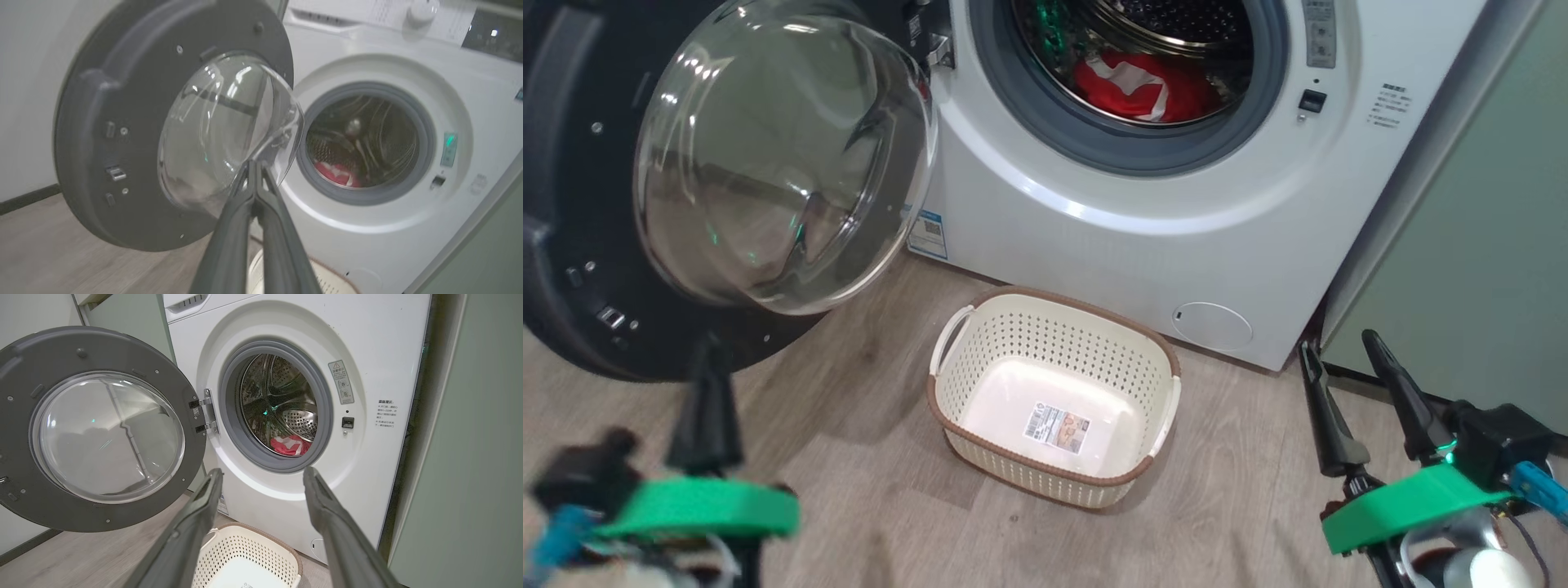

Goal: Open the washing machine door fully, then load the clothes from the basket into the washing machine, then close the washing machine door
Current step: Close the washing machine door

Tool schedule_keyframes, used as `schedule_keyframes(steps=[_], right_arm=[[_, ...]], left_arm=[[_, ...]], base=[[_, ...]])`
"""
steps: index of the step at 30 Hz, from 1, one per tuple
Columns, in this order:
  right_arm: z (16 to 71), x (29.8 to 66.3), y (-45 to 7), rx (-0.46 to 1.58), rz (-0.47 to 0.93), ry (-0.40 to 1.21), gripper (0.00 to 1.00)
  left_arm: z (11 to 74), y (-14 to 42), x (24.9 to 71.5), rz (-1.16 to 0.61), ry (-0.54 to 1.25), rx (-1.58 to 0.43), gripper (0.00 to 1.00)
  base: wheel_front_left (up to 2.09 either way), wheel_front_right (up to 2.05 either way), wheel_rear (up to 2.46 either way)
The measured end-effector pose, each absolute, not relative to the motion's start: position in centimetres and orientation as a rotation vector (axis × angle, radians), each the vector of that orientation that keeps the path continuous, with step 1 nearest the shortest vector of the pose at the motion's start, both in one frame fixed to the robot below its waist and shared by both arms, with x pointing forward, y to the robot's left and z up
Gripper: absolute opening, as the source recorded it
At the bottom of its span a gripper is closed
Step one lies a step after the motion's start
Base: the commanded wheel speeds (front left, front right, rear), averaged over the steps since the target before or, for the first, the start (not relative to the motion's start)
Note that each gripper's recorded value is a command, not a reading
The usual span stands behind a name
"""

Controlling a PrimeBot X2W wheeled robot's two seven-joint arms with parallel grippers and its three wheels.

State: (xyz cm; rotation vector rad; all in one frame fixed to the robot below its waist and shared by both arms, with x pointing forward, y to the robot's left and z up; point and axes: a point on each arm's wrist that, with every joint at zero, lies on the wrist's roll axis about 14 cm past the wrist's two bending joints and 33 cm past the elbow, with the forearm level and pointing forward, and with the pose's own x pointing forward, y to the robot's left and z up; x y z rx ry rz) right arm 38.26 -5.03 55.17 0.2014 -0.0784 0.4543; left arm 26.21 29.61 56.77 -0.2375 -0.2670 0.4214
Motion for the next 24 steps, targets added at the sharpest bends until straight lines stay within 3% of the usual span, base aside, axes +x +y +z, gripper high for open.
schedule_keyframes(steps=[4,8,13,18,24], right_arm=[[55.1,38.3,-4.8,0.201,0.460,-0.077,1.00],[54.9,38.3,-4.7,0.201,0.464,-0.070,1.00],[54.9,38.6,-4.6,0.207,0.468,-0.070,1.00],[54.6,39.0,-4.7,0.205,0.463,-0.063,1.00],[54.1,39.9,-5.4,0.201,0.439,-0.055,1.00]], left_arm=[[61.0,31.1,25.9,0.416,-0.428,-0.352,0.00],[69.9,34.6,23.8,0.351,-0.763,-0.506,0.00],[76.4,39.1,21.8,0.279,-0.945,-0.622,0.00],[78.7,44.9,22.2,0.319,-0.949,-0.724,0.00],[74.2,52.0,24.6,0.511,-0.781,-0.894,0.00]], base=[[0.00,0.00,0.00],[0.00,0.00,0.00],[0.00,0.00,0.00],[0.00,0.00,0.00],[0.00,0.00,0.00]])
